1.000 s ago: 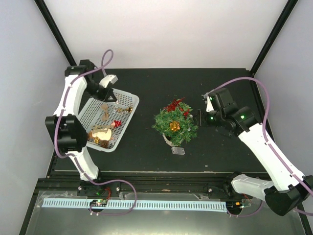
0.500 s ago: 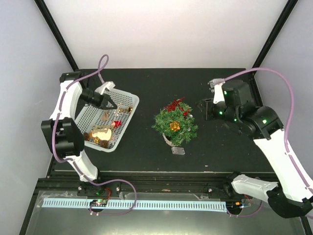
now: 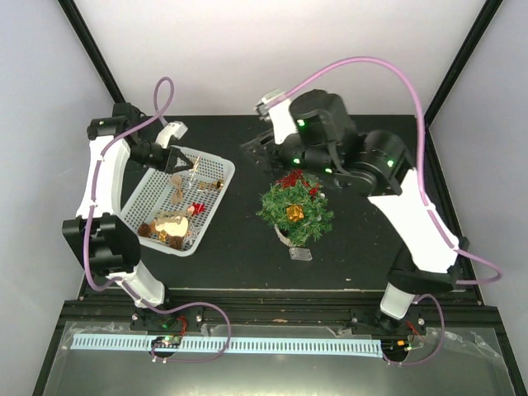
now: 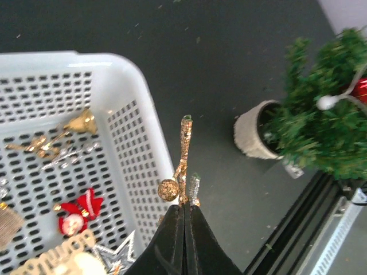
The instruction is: Decorate the small christmas tree
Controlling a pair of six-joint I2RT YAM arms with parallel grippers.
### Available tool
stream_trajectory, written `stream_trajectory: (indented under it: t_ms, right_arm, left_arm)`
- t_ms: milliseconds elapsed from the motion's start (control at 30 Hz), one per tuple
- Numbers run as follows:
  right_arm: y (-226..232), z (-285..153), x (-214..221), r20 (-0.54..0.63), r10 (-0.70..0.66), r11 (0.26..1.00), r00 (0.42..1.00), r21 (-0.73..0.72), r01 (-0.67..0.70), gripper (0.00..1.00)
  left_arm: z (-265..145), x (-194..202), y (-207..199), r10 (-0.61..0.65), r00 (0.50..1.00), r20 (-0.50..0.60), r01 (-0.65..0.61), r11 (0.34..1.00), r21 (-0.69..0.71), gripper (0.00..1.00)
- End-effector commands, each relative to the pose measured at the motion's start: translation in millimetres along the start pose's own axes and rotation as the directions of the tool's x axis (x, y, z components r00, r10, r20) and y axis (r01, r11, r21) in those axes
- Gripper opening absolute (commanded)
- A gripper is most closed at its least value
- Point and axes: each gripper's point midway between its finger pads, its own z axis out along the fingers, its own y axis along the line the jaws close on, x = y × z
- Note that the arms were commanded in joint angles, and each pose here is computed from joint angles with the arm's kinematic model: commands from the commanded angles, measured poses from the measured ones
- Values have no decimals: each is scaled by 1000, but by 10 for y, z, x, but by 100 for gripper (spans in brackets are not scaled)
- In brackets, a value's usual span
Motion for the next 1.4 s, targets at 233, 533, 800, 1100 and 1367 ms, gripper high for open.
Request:
stream_trajectory:
  t_ms: [233,533,800,1100,1367]
  right_arm:
    - [767,521,287,-97,-55,969,994,-247,30,46]
    - [776,620,394,-118,-61,981,991,-188,38,47]
    - [551,803,592,-179,-34,998,983,-58,24,48]
    - [509,724,301,-61,34,999,998,-38,-37,50]
    - [495,645,86,32,130,983,991,-135,-125,51]
  left_arm:
    - [-436,-272,-686,-17,989,146,-18,972,236,2]
    - [-643,-325,-959,11,974,226,-73,962,265,2]
    - [-791,-320,-1138,52,962,270,-125,957,263,2]
    - [-1220,-220,-1844,102,888,449,-294,875,383,2]
    - [-1257,-52,-2021,100,880,465,-313,859,406,2]
